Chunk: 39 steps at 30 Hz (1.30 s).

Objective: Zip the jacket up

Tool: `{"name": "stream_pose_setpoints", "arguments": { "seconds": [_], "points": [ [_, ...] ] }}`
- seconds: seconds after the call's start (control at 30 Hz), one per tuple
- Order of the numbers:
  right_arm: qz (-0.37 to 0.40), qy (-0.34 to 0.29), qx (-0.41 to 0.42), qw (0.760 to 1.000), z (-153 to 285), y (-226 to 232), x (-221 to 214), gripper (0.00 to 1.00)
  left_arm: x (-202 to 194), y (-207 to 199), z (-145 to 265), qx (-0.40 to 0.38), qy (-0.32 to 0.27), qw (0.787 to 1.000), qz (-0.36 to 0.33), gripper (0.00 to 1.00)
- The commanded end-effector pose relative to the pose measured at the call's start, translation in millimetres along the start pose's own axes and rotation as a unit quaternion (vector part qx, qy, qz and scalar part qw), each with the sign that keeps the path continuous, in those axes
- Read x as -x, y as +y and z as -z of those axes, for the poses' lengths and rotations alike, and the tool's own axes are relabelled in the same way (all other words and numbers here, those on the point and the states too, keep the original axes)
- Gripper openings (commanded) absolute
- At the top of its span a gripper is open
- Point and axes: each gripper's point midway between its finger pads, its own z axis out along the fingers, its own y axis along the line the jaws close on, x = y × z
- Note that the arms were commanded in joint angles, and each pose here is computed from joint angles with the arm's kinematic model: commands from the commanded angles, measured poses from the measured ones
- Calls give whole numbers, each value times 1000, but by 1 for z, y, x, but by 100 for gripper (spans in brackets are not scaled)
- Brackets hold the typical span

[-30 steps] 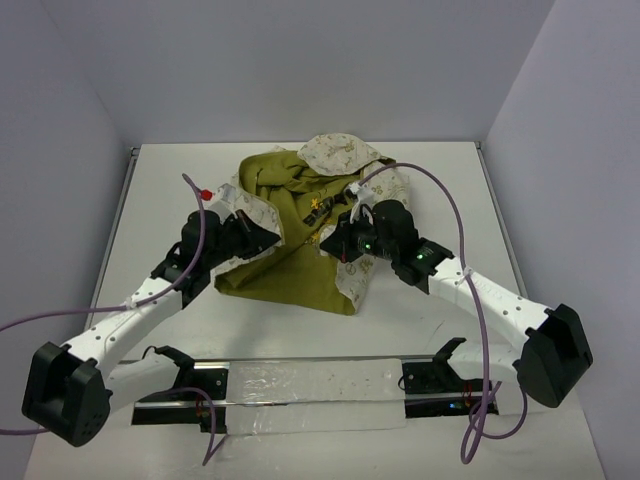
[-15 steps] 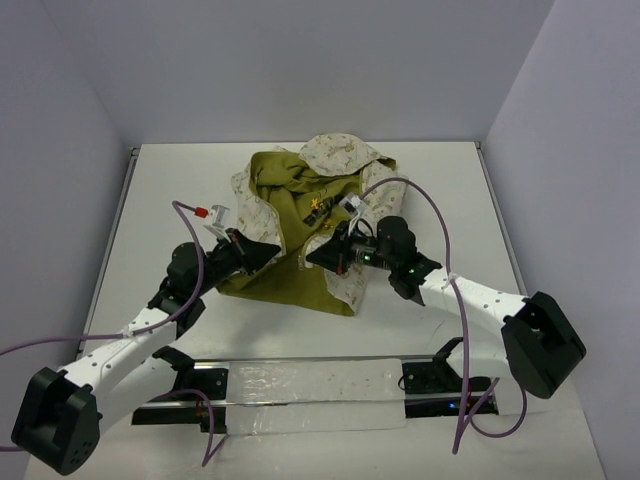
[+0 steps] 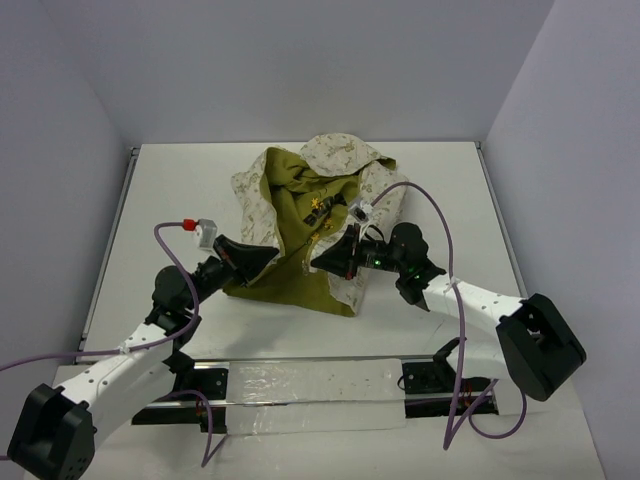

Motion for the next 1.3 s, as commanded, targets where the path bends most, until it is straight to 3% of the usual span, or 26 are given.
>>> {"name": "stream_pose_setpoints", "arguments": {
  "seconds": [0.0, 1.27],
  "points": [
    [36, -20, 77, 996, -7, 28, 26, 0, 15, -31, -2, -77, -27, 996, -43, 0],
    [34, -31, 151, 987, -9, 53, 43, 0, 7, -44, 0, -91, -23, 995, -34, 0]
  ]
}}
